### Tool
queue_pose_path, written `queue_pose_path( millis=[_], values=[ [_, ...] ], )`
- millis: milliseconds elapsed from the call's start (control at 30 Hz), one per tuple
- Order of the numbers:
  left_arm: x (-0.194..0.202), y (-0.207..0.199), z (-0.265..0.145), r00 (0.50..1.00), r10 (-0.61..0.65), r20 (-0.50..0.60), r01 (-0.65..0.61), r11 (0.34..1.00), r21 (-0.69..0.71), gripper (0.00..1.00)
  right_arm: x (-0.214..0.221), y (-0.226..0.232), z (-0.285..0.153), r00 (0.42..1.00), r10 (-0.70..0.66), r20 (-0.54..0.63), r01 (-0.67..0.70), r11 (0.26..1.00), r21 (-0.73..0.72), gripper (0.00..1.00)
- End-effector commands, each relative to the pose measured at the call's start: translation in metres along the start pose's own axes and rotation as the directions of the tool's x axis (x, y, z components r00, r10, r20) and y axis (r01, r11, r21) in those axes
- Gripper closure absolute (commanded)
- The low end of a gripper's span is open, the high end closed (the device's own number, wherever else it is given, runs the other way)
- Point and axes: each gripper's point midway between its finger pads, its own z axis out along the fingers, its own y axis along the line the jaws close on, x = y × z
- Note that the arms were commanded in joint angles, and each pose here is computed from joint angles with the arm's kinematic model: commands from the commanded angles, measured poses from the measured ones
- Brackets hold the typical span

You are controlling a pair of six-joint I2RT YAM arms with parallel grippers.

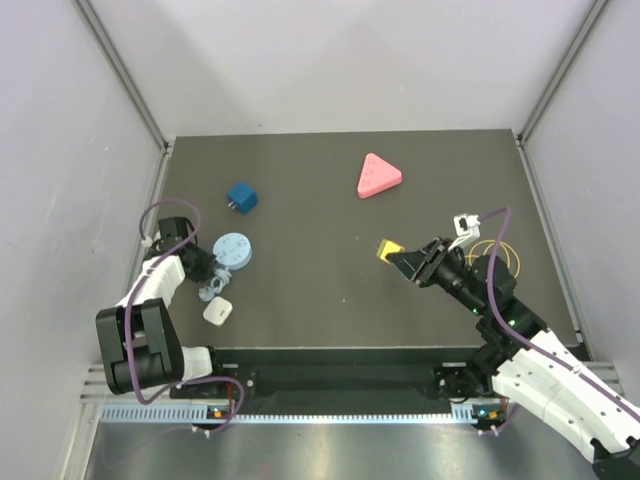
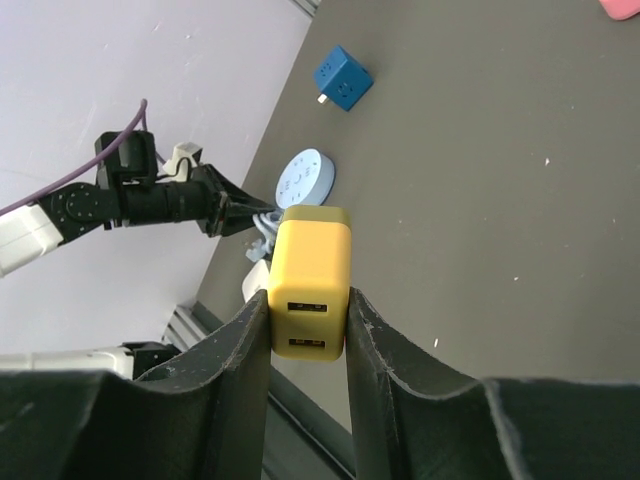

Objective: Insert the plug

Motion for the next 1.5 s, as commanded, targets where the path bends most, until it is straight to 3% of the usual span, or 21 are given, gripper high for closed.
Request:
queue_pose_path(
  millis=[0, 100, 233, 367, 500, 600, 833, 967, 1067, 1100, 1167, 1200, 1333, 1467],
  values=[
    [0.025, 0.002, -0.001, 0.992, 0.095, -0.082, -0.09, 0.994, 0.064, 0.84, -0.021, 0.018, 0.0, 0.999, -0.021, 0.048, 0.023, 0.999, -0.039, 1.0],
    [0.036, -0.008, -0.005, 0.984, 0.138, -0.116, -0.12, 0.982, 0.149, 1.0, -0.022, 0.009, -0.002, 0.996, -0.085, 0.038, 0.085, 0.996, 0.011, 1.0],
    [0.043, -0.03, -0.013, 0.967, 0.227, -0.112, -0.197, 0.953, 0.232, 1.0, -0.039, 0.003, -0.007, 0.98, -0.197, 0.036, 0.192, 0.975, 0.111, 1.0],
    [0.057, -0.056, -0.024, 0.947, 0.305, -0.102, -0.261, 0.915, 0.308, 1.0, -0.037, -0.005, 0.0, 0.964, -0.259, -0.061, 0.266, 0.95, 0.165, 1.0],
    [0.099, -0.089, -0.039, 0.889, 0.44, -0.129, -0.354, 0.837, 0.416, 1.0, -0.028, -0.007, 0.007, 0.925, -0.335, -0.182, 0.362, 0.921, 0.146, 1.0],
    [0.113, -0.101, -0.042, 0.879, 0.46, -0.124, -0.374, 0.827, 0.419, 1.0, -0.03, -0.013, 0.01, 0.907, -0.356, -0.223, 0.398, 0.899, 0.184, 1.0],
    [0.158, -0.126, -0.048, 0.881, 0.427, -0.205, -0.278, 0.816, 0.507, 0.99, -0.009, -0.039, 0.029, 0.871, -0.281, -0.403, 0.414, 0.861, 0.295, 1.0],
    [0.186, -0.129, -0.044, 0.888, 0.324, -0.327, -0.117, 0.845, 0.522, 0.99, 0.005, -0.048, 0.032, 0.848, -0.274, -0.453, 0.444, 0.834, 0.327, 1.0],
    [0.2, -0.137, -0.045, 0.872, 0.299, -0.388, -0.065, 0.855, 0.514, 0.88, 0.009, -0.053, 0.032, 0.843, -0.26, -0.47, 0.446, 0.826, 0.343, 1.0],
    [0.206, -0.138, -0.047, 0.865, 0.317, -0.389, -0.079, 0.851, 0.519, 0.79, 0.008, -0.054, 0.033, 0.845, -0.258, -0.469, 0.446, 0.824, 0.35, 1.0],
    [0.209, -0.15, -0.054, 0.86, 0.356, -0.367, -0.107, 0.827, 0.551, 0.7, 0.01, -0.058, 0.036, 0.846, -0.244, -0.474, 0.443, 0.817, 0.37, 1.0],
    [0.21, -0.147, -0.055, 0.854, 0.357, -0.379, -0.117, 0.841, 0.528, 0.58, 0.013, -0.059, 0.039, 0.839, -0.234, -0.492, 0.446, 0.813, 0.374, 1.0],
    [0.206, -0.152, -0.067, 0.853, 0.37, -0.369, -0.124, 0.83, 0.544, 0.37, 0.016, -0.056, 0.047, 0.836, -0.18, -0.517, 0.427, 0.806, 0.41, 1.0],
    [0.196, -0.156, -0.08, 0.858, 0.411, -0.308, -0.176, 0.799, 0.574, 0.31, 0.015, -0.059, 0.052, 0.897, -0.045, -0.44, 0.311, 0.773, 0.553, 1.0]
  ],
)
